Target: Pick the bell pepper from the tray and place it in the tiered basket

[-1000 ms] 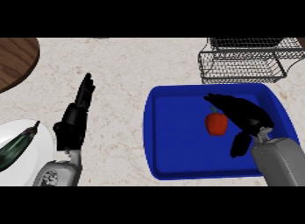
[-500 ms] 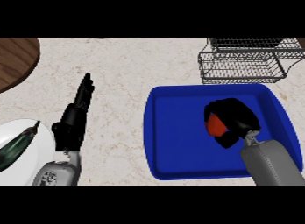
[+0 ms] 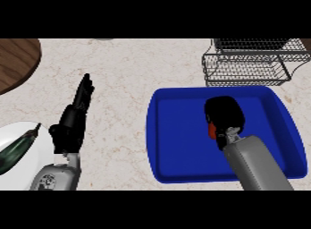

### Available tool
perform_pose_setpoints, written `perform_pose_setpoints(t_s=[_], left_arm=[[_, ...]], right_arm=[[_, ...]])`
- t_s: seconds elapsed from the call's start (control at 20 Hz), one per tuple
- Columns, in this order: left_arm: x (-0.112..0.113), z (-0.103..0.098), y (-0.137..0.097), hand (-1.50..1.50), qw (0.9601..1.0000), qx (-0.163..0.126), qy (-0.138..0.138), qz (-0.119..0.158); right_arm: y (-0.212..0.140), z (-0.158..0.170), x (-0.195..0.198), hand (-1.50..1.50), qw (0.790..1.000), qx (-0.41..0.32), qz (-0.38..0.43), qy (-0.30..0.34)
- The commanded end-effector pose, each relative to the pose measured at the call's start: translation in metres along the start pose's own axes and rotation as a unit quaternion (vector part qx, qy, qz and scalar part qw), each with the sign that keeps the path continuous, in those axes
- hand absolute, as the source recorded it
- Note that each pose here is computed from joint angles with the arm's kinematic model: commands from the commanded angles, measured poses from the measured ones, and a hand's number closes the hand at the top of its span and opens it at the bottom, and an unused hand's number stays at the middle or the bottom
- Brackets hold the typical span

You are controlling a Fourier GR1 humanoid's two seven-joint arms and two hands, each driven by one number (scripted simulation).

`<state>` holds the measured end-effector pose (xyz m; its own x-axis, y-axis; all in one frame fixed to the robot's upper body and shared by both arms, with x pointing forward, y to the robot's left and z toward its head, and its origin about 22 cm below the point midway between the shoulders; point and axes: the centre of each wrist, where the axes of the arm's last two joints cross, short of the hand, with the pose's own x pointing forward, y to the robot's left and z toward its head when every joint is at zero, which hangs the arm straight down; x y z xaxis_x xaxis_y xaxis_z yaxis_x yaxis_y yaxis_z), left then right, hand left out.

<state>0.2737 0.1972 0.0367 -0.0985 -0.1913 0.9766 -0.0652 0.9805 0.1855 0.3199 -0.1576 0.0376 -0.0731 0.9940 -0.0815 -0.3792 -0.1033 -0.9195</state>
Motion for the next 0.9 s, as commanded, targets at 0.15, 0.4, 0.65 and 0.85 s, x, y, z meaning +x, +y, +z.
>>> perform_pose_setpoints(t_s=[0.15, 0.4, 0.65, 0.85], left_arm=[[-0.004, 0.002, -0.006, 0.00, 1.0000, -0.003, 0.000, -0.008], [0.002, 0.008, -0.002, 0.00, 1.0000, -0.004, -0.001, 0.000], [0.003, 0.003, 0.019, 0.00, 1.0000, 0.001, 0.003, -0.001], [-0.007, 0.002, 0.009, 0.00, 0.9999, 0.009, 0.002, -0.006]], right_arm=[[-0.005, 0.014, 0.017, 1.50, 0.994, -0.022, 0.002, 0.106], [-0.066, 0.049, 0.018, 1.50, 0.986, -0.088, -0.012, 0.141], [-0.126, 0.098, 0.020, 1.50, 0.970, -0.173, -0.040, 0.167], [-0.178, 0.134, 0.017, 1.50, 0.962, -0.216, -0.061, 0.159]])
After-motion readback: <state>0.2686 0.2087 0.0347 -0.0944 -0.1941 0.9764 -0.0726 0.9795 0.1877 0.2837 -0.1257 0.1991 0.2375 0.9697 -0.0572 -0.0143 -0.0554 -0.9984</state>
